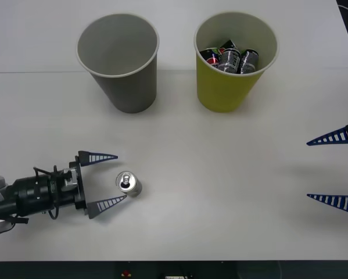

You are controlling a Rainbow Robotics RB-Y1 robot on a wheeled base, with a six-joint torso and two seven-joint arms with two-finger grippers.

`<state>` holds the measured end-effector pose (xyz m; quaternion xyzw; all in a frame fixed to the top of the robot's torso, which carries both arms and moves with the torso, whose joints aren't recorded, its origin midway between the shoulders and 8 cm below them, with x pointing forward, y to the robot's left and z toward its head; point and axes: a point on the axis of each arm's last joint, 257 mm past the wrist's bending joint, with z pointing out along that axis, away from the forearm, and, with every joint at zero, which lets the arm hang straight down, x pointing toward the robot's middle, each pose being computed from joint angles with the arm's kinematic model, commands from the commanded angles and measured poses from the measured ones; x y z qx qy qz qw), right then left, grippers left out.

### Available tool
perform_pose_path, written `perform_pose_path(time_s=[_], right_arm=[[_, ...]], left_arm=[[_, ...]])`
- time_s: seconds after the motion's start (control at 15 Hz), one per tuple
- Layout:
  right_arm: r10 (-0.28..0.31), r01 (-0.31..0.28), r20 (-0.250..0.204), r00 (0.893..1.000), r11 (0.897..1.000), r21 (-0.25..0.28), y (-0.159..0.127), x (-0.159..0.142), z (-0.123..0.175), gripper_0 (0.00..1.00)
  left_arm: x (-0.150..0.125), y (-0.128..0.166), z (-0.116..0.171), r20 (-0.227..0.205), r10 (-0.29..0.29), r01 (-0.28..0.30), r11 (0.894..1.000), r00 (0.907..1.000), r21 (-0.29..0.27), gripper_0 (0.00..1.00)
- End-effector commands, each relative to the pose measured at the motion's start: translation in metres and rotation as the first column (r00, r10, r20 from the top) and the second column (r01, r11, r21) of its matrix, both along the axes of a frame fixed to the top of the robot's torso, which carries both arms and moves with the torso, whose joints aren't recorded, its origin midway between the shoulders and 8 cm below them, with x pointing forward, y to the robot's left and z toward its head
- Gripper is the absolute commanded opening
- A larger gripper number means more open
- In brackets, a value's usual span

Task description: Put the can into the green bin and the plastic bottle into the gray bin

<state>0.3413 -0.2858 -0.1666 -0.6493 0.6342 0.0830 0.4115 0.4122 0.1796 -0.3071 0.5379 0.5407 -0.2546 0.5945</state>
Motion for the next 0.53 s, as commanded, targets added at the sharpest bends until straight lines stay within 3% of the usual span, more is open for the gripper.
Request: perform_pose_path(time_s=[0.07, 0.53], right_arm=[[0.0, 0.0, 0.0, 1.0, 1.0, 0.0, 0.0, 0.0, 0.0, 1.0], [0.0, 0.0, 0.0, 1.0, 1.0, 0.0, 0.0, 0.0, 0.0, 1.0]], left_arm=[[0.002, -0.015, -0.006, -0.013, -0.005, 0.005, 1.0, 0.9999, 0.003, 1.0], [0.008, -0.051, -0.009, -0.023, -0.012, 0.012, 1.0, 0.9997, -0.022, 1.0]])
